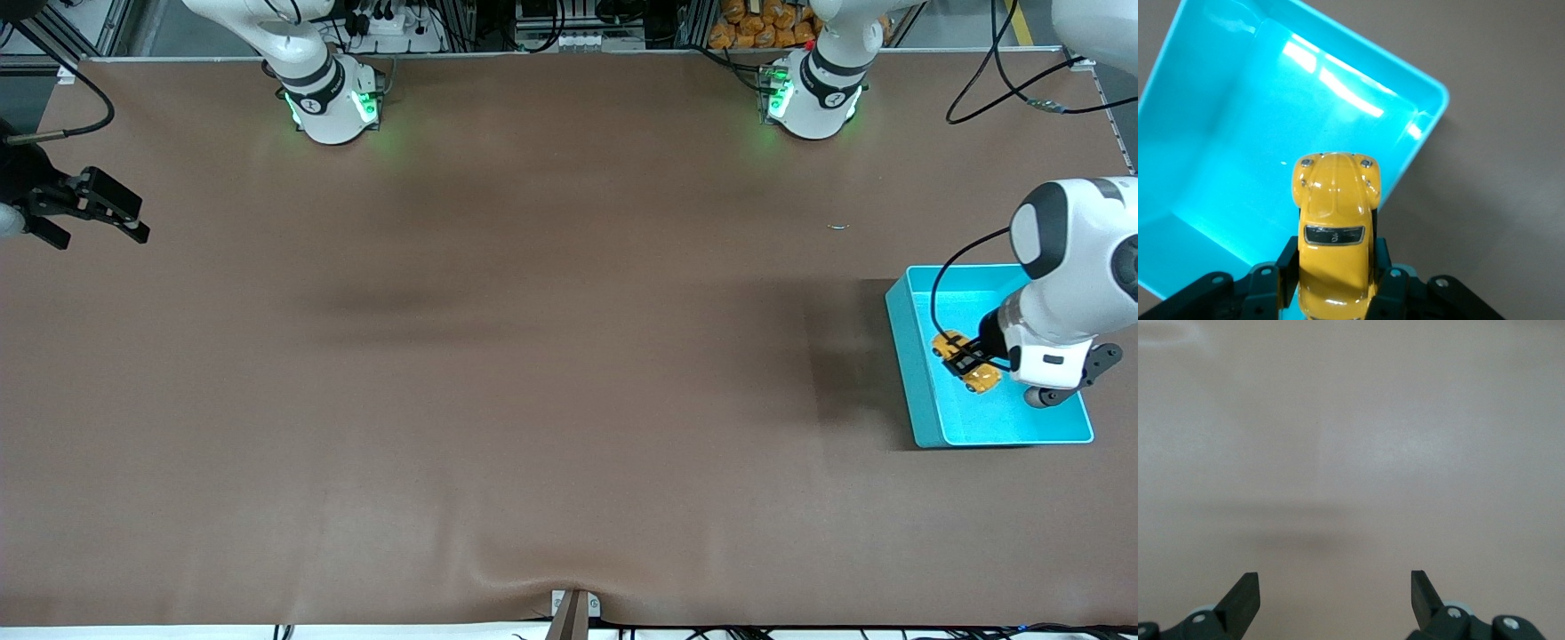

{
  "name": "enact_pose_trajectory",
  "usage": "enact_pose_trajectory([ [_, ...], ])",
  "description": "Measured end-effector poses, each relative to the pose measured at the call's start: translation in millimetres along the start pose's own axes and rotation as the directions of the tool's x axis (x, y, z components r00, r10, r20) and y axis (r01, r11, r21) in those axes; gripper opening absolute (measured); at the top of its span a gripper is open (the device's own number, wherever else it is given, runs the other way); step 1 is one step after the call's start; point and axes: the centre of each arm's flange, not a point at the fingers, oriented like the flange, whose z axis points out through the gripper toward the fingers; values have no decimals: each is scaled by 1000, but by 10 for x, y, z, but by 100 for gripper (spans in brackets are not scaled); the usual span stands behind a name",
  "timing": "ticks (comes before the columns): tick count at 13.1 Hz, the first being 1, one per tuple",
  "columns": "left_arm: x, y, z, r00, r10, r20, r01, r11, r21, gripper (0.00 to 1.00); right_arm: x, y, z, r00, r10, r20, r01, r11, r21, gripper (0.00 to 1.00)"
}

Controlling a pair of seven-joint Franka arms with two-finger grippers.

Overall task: Wind and store yellow beetle car
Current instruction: 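Carry the car over the turquoise bin and lower it inside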

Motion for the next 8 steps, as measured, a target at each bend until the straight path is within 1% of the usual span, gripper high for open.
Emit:
enact_pose_trajectory([
  [6, 144, -681, 302, 991, 119, 63, -120, 993, 10, 47, -3, 30, 7, 1000, 6, 2, -6, 1000, 0, 100],
  [8, 216, -837, 403, 982, 180, 57, -180, 984, -4, 47, -3, 33, 7, 1000, 6, 2, -6, 1000, 0, 100],
])
